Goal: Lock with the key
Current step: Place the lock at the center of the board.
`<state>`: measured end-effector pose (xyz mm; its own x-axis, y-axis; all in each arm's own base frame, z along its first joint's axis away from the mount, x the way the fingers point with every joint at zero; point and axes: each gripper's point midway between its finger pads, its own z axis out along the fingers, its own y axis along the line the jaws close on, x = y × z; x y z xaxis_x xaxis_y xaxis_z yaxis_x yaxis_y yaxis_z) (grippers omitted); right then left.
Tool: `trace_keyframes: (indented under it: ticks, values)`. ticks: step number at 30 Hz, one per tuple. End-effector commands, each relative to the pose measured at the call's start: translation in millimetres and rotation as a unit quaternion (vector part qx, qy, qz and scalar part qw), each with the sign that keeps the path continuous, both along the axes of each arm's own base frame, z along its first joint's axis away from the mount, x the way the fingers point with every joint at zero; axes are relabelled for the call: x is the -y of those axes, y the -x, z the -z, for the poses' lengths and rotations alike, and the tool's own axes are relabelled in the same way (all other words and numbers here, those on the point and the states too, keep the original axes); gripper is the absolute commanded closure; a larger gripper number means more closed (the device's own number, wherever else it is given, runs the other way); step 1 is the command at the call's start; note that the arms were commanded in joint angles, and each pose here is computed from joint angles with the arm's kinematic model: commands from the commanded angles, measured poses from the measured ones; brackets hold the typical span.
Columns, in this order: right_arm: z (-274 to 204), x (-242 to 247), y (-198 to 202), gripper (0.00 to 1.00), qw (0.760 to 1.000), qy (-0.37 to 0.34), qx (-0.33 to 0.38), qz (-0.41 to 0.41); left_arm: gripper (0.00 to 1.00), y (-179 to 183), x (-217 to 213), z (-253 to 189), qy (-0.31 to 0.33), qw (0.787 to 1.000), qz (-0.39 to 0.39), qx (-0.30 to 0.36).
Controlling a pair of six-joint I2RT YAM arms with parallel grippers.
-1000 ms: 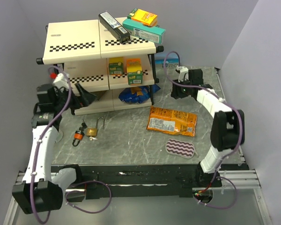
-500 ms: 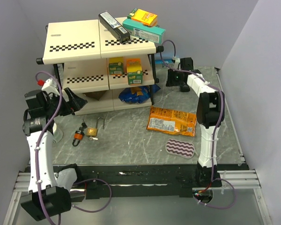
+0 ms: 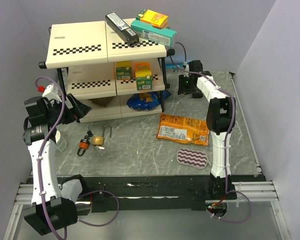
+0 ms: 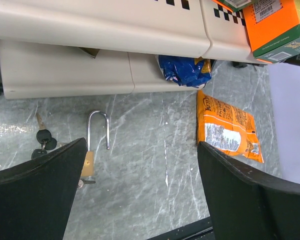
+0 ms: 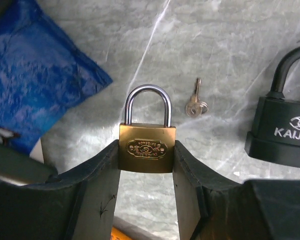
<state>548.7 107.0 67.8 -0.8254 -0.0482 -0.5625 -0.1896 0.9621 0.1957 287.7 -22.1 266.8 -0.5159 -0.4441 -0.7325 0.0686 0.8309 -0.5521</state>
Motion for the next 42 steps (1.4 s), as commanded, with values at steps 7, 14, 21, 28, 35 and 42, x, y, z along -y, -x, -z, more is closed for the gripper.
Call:
trace_keyframes:
  ticks: [7, 14, 21, 28, 35, 42]
  values:
    - [1.9, -11.8, -2.8, 0.98, 0.998, 0.004, -0.026, 0.050, 0.04, 2.5, 0.5, -6.6, -0.006, 1.000, 0.006, 0.016]
    - [12.6, -12.4, -1.2, 0.91, 0.997, 0.000, -0.043, 0.071, 0.04, 5.0, 1.1, -8.3, -0.011, 1.000, 0.008, 0.019]
    - [19.0, -16.9, -3.9, 0.79, 0.996, 0.000, -0.043, 0.076, 0.04, 9.0, 0.8, -5.2, -0.014, 1.000, 0.006, 0.014]
    - [19.1, -17.8, -6.2, 0.68, 0.996, -0.004, -0.043, 0.075, 0.04, 9.8, 2.5, -1.9, -0.010, 1.000, 0.008, 0.012]
    - [18.2, -19.2, -7.9, 0.33, 0.997, -0.006, -0.040, 0.071, 0.04, 9.3, 2.0, -4.2, -0.011, 1.000, 0.006, 0.015]
    - [11.1, -21.7, -6.7, 0.17, 0.997, -0.012, -0.035, 0.061, 0.04, 14.7, 7.6, -10.5, -0.016, 0.999, 0.029, 0.019]
